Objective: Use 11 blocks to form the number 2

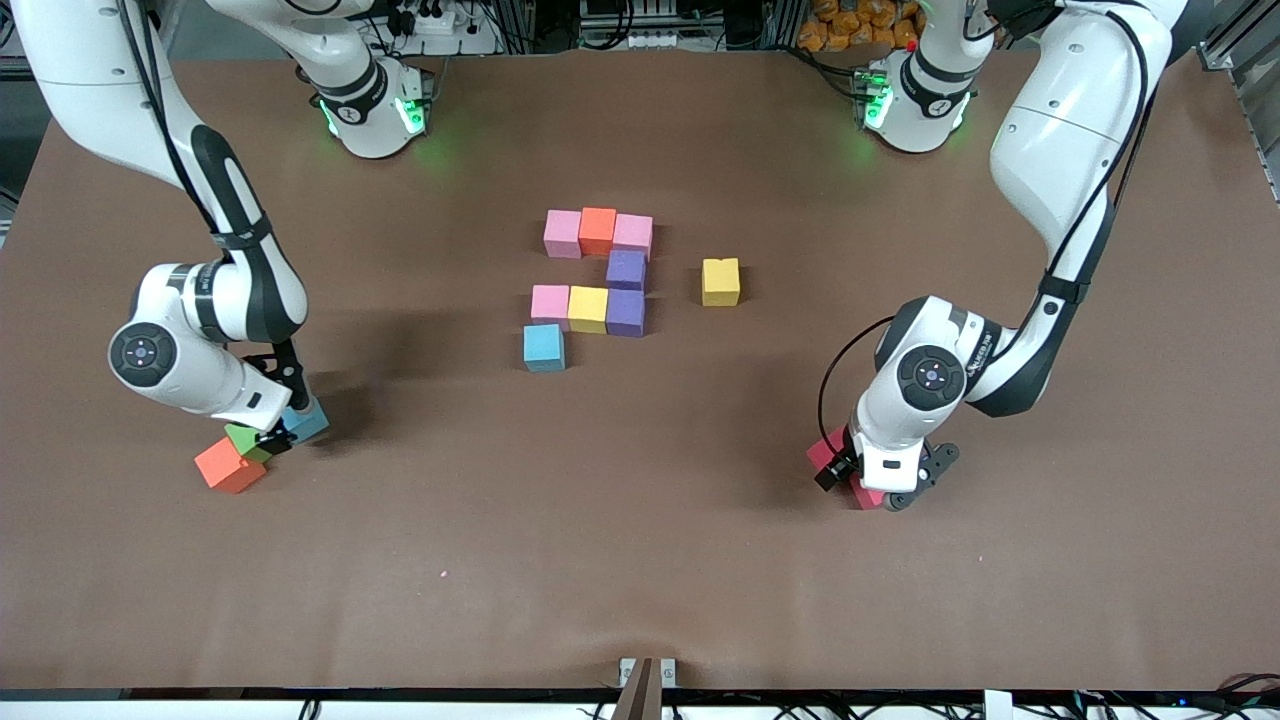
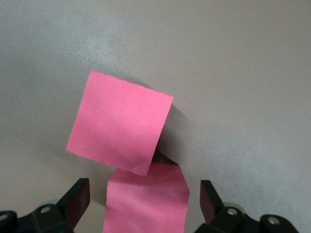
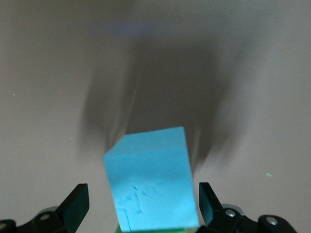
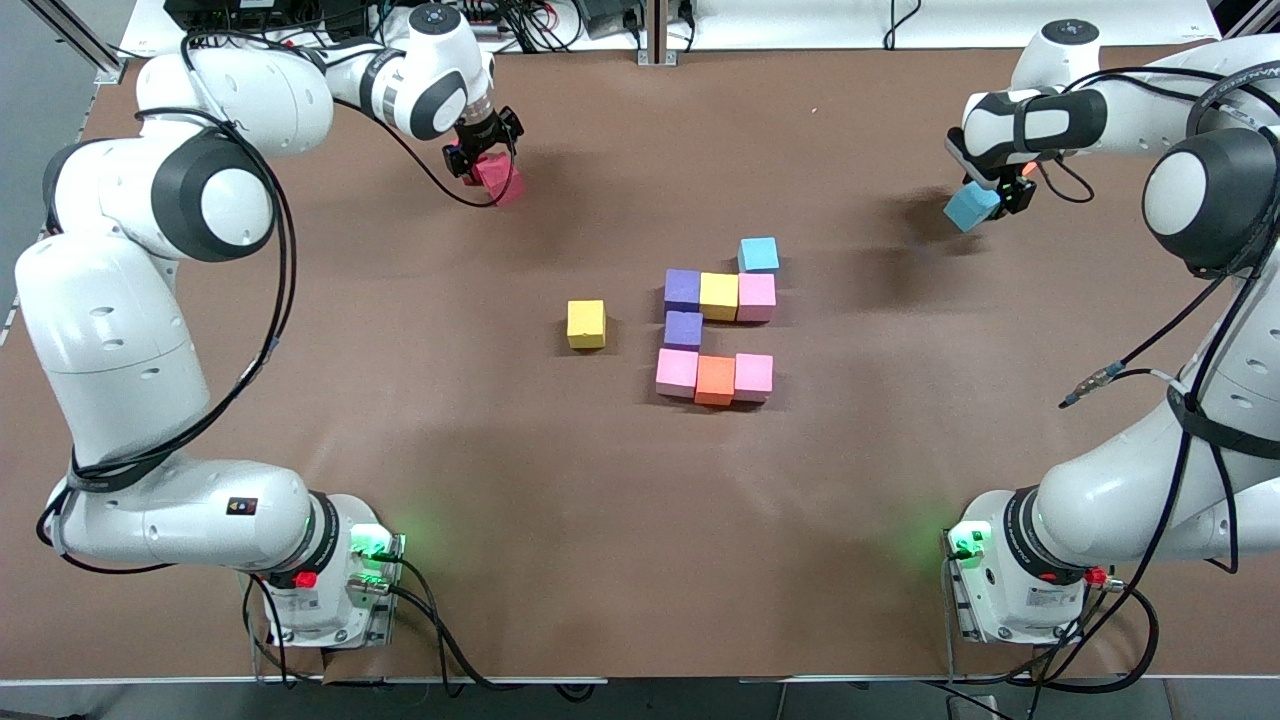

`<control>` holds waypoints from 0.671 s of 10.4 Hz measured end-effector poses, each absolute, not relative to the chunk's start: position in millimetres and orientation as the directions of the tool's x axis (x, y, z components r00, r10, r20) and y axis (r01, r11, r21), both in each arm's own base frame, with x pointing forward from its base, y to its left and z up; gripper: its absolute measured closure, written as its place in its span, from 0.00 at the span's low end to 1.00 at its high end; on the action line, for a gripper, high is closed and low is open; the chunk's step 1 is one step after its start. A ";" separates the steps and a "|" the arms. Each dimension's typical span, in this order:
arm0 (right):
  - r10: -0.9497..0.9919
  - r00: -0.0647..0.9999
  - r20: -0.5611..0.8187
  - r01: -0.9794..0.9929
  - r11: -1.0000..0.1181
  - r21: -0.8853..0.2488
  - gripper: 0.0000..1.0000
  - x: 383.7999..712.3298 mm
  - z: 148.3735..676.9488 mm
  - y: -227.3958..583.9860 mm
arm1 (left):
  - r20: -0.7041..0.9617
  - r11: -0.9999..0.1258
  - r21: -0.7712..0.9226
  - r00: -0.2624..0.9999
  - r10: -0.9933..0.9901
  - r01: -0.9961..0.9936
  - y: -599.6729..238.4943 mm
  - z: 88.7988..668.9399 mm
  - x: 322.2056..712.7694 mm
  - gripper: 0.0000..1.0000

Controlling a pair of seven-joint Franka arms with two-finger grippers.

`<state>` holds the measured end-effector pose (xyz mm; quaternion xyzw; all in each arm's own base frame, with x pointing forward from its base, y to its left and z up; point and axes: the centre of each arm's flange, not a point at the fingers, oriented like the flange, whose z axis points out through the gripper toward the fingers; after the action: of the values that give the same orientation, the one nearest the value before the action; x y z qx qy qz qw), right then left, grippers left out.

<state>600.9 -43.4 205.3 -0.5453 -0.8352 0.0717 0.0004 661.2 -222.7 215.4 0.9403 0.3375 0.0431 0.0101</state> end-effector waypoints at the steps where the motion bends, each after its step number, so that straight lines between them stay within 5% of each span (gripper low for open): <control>1: 0.909 -0.411 -0.071 0.908 0.400 -0.126 0.00 598.1 202.3 -43.7 | 0.074 -0.772 0.048 0.768 0.636 0.634 -222.6 215.5 661.3 0.00; 4: 0.911 -0.411 -0.041 0.909 0.405 -0.096 0.00 596.0 193.3 -42.3 | 0.075 -0.772 0.050 0.768 0.636 0.634 -222.8 216.6 661.7 0.00; 7: 0.908 -0.417 -0.051 0.909 0.415 -0.049 0.25 604.3 199.7 -32.3 | 0.075 -0.772 0.050 0.768 0.636 0.634 -222.9 216.8 661.8 0.00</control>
<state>604.3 -32.3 199.7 -0.5399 -0.8410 0.0346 -0.0081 661.8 -222.9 216.8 0.9402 0.3376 0.0441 0.0110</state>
